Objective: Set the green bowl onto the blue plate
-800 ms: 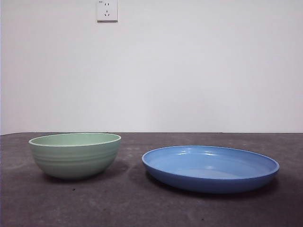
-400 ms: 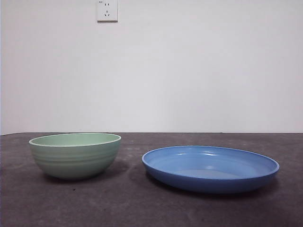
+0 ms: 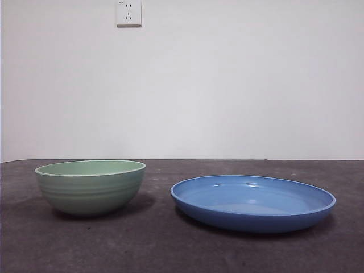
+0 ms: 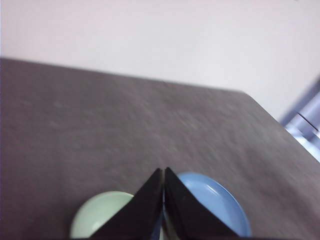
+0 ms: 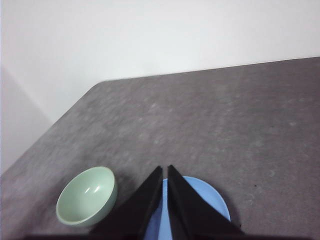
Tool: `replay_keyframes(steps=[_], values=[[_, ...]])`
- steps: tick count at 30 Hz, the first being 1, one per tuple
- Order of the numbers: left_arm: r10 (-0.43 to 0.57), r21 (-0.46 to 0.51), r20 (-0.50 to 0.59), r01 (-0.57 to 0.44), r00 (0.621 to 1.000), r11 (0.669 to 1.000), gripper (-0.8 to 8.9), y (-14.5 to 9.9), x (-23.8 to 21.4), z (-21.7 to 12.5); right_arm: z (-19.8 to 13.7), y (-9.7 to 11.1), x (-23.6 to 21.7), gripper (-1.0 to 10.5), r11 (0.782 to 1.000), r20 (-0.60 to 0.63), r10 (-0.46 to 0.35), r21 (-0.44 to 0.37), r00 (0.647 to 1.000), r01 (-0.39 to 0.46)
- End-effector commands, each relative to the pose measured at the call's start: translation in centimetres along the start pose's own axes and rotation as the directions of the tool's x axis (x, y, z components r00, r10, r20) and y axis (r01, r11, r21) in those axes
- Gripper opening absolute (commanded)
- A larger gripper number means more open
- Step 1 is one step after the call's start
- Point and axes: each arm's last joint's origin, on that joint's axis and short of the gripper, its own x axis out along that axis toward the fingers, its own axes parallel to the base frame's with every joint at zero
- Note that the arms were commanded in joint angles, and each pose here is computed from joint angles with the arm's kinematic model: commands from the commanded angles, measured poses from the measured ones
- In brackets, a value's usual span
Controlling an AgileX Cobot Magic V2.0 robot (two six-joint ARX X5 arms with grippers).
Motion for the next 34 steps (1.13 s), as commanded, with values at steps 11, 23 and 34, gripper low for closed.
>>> replay_keyframes(steps=[11, 23, 34], values=[[-0.207, -0.001, -0.378, 0.223, 0.902, 0.975, 0.09, -2.1, 3.5, -0.2, 1.3, 2.1, 1.5, 0.1, 0.977, -0.274, 0.139, -0.121, 0.952, -0.178], [-0.215, -0.007, -0.397, 0.232, 0.892, 0.973, 1.94, -2.3, 3.6, -0.4, 1.0, 2.1, 1.5, 1.3, 0.977, -0.296, 0.141, -0.110, 0.945, -0.180], [-0.215, -0.008, -0.397, 0.231, 0.892, 0.973, 6.66, -2.3, 3.6, -0.4, 1.0, 2.1, 1.5, 6.3, 0.978, -0.297, 0.142, -0.106, 0.944, -0.180]])
